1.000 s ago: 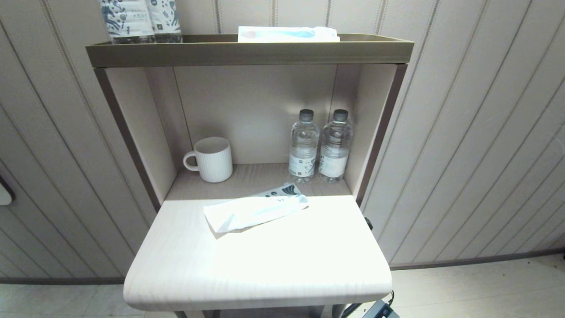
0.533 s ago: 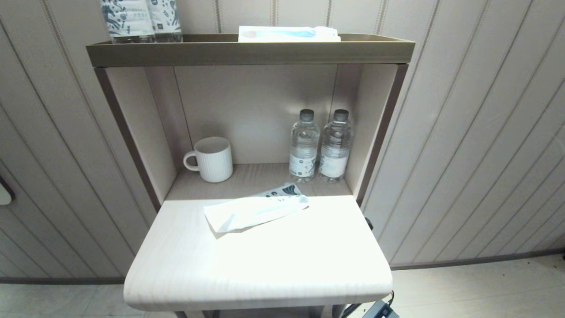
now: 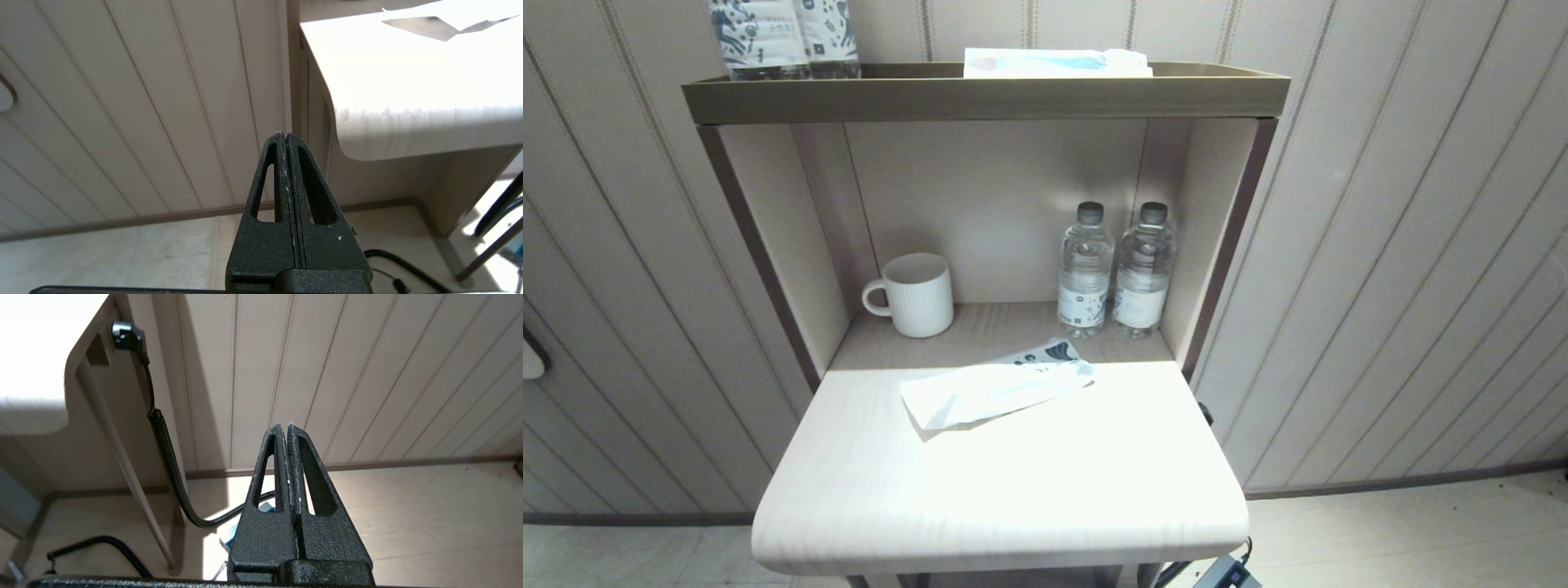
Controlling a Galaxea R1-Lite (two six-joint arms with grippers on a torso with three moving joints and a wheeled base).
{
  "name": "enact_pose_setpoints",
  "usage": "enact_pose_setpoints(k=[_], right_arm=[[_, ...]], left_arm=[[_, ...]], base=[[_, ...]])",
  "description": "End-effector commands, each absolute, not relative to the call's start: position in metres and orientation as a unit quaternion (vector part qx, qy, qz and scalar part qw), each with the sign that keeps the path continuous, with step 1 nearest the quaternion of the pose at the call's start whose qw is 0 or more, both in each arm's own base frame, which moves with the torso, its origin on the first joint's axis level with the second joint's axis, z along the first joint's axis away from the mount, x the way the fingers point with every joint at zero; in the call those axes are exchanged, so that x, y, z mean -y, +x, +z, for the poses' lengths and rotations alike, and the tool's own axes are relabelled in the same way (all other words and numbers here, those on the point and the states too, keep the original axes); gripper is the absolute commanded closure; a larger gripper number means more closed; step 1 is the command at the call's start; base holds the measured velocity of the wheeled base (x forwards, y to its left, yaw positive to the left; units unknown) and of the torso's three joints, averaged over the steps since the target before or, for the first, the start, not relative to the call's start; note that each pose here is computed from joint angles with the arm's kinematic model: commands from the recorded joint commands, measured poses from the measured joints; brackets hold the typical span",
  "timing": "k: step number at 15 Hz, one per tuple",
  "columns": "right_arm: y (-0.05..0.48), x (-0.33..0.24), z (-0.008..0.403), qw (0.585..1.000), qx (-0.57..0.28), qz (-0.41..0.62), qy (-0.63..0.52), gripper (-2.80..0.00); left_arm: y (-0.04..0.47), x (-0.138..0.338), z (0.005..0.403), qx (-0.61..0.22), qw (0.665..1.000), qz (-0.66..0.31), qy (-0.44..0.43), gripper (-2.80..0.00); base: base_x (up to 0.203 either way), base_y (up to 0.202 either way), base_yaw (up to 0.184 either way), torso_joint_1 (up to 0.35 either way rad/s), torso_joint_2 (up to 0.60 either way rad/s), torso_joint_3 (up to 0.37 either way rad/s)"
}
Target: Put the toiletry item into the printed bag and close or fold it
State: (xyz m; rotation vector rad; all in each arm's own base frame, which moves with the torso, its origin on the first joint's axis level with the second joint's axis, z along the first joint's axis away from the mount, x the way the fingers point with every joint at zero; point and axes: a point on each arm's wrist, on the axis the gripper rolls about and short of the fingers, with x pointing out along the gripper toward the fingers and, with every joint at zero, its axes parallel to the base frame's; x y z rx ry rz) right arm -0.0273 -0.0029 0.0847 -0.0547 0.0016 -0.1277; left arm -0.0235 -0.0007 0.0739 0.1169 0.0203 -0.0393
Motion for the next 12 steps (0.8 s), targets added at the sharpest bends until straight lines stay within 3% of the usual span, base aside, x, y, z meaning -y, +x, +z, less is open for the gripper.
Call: enact_pose_setpoints(k=[1, 7, 12], right_arm=[[-0.0273, 0.0032, 0.0849, 0.997, 0.0, -0.072, -0.011, 0.0], [-0.0273, 0.0032, 0.0847, 0.997, 0.0, -0.073, -0.007, 0.0], [-0.0274, 0.0034, 0.0849, 0.993, 0.007, -0.077, 0.085, 0.0]], left_arm=[[-0.023, 0.0005, 0.0731, -0.012, 0.999, -0.015, 0.045, 0.0], [-0.0228, 0.0001, 0.0755, 0.0, 1.0, -0.005, 0.003, 0.0], [-0.0228, 0.0, 0.0756, 0.001, 1.0, -0.003, 0.002, 0.0]], base=[[0.0, 0.0, 0.0, 0.0, 0.0, 0.0], [0.0, 0.0, 0.0, 0.0, 0.0, 0.0], [0.0, 0.0, 0.0, 0.0, 0.0, 0.0]])
